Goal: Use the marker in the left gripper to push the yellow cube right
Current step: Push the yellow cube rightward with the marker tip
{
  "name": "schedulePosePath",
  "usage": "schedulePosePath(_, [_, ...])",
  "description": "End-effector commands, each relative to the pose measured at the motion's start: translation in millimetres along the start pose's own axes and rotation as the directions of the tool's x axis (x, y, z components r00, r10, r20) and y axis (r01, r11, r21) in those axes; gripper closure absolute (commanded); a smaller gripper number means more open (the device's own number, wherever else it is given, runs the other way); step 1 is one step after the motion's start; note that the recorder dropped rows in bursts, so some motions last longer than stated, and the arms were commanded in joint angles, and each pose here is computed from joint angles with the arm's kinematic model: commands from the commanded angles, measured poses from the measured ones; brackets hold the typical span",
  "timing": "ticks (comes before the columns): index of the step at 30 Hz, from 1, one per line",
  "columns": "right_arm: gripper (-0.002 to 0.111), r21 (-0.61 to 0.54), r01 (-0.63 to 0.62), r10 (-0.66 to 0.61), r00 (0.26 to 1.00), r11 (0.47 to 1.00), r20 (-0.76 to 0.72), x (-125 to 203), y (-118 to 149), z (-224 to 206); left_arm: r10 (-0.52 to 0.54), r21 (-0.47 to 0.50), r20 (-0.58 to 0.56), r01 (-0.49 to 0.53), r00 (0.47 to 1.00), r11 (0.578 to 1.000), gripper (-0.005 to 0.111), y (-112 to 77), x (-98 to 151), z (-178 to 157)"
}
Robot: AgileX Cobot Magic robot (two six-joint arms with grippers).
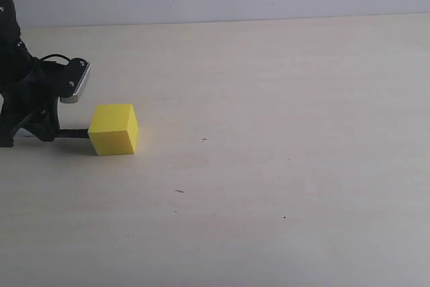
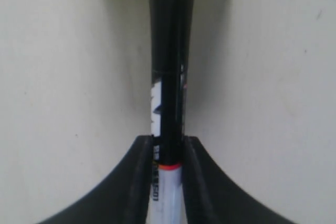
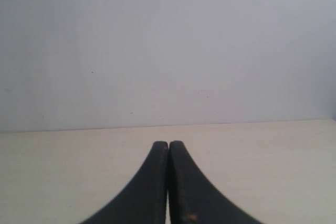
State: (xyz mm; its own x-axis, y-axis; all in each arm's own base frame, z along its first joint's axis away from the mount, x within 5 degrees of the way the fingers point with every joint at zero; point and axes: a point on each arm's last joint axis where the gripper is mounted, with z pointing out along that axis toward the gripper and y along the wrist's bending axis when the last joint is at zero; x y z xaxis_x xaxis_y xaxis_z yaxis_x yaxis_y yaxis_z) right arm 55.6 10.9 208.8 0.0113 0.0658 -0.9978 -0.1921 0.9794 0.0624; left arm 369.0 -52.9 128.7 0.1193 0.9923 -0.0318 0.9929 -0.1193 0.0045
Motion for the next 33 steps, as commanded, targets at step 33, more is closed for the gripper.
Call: schedulePosePath(33, [0.108, 0.005, 0.003, -0.003, 1.000, 1.000, 0.005, 1, 0, 0, -0.118, 0.062, -0.031, 0.120, 0.992, 0.991, 0.107, -11.7, -14, -17])
